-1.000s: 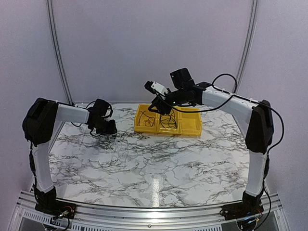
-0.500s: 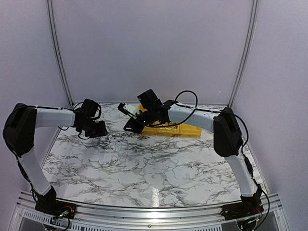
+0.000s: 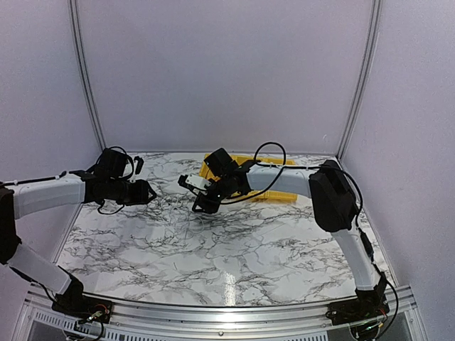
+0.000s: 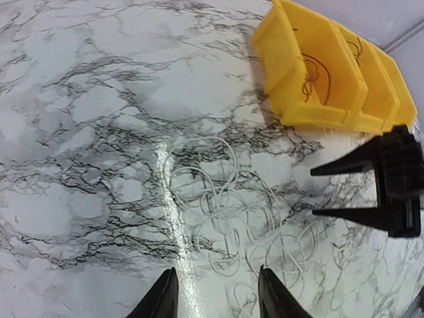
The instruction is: Untangle the cables
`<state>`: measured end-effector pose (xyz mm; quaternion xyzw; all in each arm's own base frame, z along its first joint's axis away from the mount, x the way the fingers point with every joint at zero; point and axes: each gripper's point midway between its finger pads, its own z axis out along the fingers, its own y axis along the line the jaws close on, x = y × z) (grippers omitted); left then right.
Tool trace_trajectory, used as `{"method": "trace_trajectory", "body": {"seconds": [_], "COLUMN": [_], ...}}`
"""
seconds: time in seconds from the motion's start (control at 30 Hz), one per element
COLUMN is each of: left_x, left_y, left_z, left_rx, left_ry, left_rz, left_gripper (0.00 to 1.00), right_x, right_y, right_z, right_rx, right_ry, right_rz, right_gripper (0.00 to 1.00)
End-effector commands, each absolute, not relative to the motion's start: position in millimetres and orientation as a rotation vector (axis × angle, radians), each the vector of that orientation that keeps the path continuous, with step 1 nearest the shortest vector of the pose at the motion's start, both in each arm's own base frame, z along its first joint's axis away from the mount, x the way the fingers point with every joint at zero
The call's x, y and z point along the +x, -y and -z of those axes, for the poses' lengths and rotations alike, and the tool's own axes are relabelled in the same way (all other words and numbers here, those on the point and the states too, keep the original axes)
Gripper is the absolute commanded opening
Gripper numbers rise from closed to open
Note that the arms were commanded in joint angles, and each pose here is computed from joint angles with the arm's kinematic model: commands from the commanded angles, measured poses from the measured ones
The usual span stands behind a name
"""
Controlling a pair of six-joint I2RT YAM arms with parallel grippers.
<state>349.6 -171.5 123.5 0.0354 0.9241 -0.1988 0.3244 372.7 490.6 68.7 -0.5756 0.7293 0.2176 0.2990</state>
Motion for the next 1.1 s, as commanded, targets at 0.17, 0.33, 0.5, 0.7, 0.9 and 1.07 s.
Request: {"method": "trace_trajectory", "body": {"seconds": [0.17,0.33,0.5,0.7,0.9,1.07], "left_x": [340.4,335.9,332.3,334.2,336.8,333.6], "left_y": [190.1,188.7,189.0,188.5,193.2,198.5], "left_z": [-146.5,-136.4,-127.7,-127.0,-120.9,-123.3], "left_rx": [0.27,0.259,0.249,0.232,0.2,0.222], "left_ry": [-2.309,-2.33,-2.35,-2.343,-2.356,-2.348], "left_rz": [0.583,0.588,0.602,0.603,0.638,0.671], "left_gripper": [0.45,0.46,0.46,0.46,0.46,0.46], "right_x": [355.6,354.9,362.7,359.7,327.6,333.8], "right_y": [-476.6,-479.6,-474.4,-456.5,-452.9,-466.7], "right_z": [-54.8,-46.6,-48.2,-73.0,-66.7,-57.3], "right_rx": [-1.708,-1.718,-1.683,-1.712,-1.822,-1.794], "right_ry": [-1.874,-1.877,-1.91,-1.872,-1.845,-1.863], "right_rz": [-0.588,-0.603,-0.55,-0.582,-0.714,-0.715], "right_gripper": [0.43,0.43,0.44,0.43,0.44,0.45]}}
